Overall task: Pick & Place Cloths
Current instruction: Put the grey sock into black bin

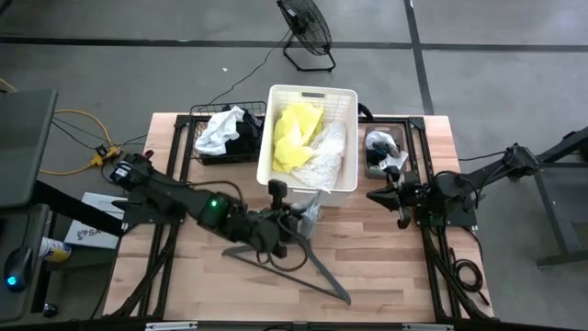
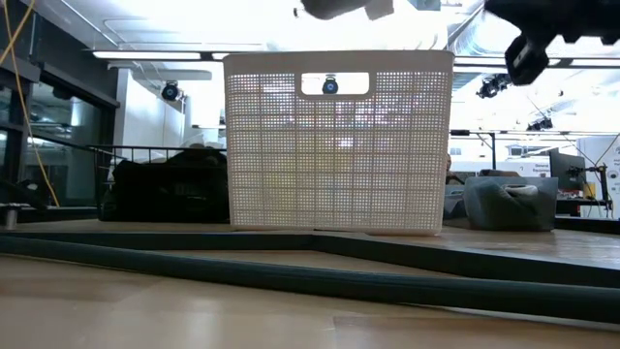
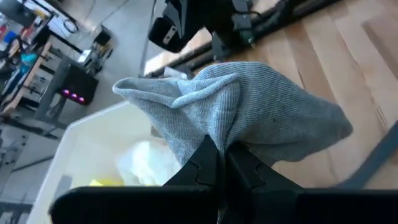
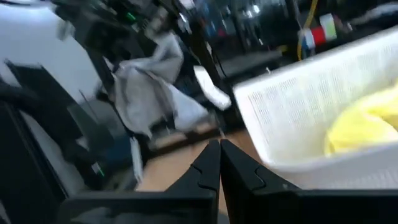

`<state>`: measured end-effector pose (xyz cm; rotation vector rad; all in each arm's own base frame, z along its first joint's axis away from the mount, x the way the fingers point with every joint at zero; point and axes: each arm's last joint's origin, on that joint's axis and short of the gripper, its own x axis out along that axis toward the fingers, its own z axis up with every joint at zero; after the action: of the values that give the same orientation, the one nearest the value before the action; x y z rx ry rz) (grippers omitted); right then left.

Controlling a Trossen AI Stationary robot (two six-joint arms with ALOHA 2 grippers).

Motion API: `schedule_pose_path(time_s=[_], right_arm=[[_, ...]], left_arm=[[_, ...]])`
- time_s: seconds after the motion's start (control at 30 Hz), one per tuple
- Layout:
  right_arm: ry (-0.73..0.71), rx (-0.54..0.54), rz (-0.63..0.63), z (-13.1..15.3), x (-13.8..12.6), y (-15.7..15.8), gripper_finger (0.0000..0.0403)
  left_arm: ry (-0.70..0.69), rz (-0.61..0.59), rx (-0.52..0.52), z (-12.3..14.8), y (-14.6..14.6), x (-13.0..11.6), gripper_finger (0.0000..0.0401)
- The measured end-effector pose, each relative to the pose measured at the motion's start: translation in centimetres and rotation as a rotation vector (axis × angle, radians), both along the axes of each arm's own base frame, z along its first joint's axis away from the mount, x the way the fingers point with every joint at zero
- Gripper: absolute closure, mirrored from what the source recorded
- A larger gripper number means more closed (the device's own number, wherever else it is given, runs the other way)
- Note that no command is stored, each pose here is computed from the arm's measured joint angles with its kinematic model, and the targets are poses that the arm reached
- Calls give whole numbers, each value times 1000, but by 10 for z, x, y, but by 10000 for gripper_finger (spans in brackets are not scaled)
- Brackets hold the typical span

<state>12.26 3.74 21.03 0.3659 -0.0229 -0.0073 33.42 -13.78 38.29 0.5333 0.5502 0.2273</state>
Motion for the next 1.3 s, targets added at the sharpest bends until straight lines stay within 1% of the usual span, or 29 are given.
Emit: schedule_pose_path(time_s=[0.07, 0.13, 0.2, 0.3, 0.43, 0.6, 0.67, 0.77, 0.9, 1.0, 1.17, 1.23, 1.3], right_arm=[[-52, -14, 3, 5, 0, 0, 401], [-88, -65, -6, 9, -1, 0, 401], [-103, -106, -15, 11, -1, 0, 401], [-131, -141, -21, 14, -1, -1, 401], [-135, -148, -22, 14, -1, -1, 401], [-127, -141, -59, 14, -1, -2, 401], [-131, -119, -67, 14, 0, -2, 401], [-161, -91, -68, 17, 0, -2, 401], [-157, -123, -100, 17, 0, -2, 401], [-152, -123, -130, 17, -1, -3, 400], [-130, -206, -133, 15, 2, -2, 398], [-124, -212, -150, 14, 3, -2, 388], [-126, -232, -163, 15, 4, -2, 368]], left_arm=[[-20, -7, 5, 8, 7, 3, 401], [-30, -4, 22, 15, 14, 6, 401], [-42, 12, 32, 22, 23, 8, 401], [-65, 40, 18, 30, 38, 12, 400], [-83, 28, -30, 37, 56, 17, 400], [-93, -13, -97, 39, 77, 24, 399], [-101, -40, -124, 40, 84, 26, 399], [-123, -54, -145, 42, 91, 28, 399], [-159, -78, -164, 46, 97, 31, 399], [-163, -96, -179, 46, 103, 32, 398], [-164, -107, -202, 46, 111, 33, 398], [-166, -117, -209, 46, 113, 34, 398], [-175, -130, -218, 47, 115, 34, 398]])
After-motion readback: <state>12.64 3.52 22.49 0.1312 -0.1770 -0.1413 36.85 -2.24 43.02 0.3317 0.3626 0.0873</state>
